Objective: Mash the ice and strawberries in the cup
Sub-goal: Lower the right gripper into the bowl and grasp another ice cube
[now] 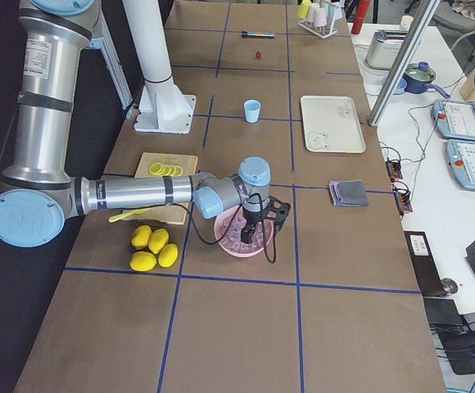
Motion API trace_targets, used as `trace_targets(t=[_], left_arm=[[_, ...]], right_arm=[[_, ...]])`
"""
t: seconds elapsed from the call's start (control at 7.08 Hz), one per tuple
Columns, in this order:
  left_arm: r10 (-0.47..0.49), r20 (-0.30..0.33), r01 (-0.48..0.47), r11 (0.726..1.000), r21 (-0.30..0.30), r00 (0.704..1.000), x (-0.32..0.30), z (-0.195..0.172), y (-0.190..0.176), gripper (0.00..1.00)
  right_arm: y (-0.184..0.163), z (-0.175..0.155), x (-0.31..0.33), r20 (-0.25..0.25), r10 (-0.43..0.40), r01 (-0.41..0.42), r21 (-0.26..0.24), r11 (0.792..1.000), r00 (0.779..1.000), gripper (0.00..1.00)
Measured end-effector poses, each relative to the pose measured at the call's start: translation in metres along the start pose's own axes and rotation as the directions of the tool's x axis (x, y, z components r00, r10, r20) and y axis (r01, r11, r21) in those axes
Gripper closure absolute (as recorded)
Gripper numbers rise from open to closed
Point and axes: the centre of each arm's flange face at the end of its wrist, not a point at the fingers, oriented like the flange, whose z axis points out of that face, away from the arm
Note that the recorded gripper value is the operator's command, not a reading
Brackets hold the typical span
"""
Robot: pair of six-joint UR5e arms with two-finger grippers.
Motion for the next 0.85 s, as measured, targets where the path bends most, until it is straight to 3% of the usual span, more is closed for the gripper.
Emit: trace_targets(t=[0.57,0.85], left_arm=[[-0.001,0.000,0.001,1.000,0.000,1.000,0.000,0.000,0.000,0.00],[0.000,0.000,0.000,1.000,0.000,1.000,0.000,0.000,0.000,0.00]], right_arm=[[0.004,0.018,-0.003,-0.020,-0.002,0.002,-0.032,0.999,1.000,0.05],[0.003,0.024,0.002,-0.029,0.004,-0.005,-0.040,0.999,1.000,0.13]])
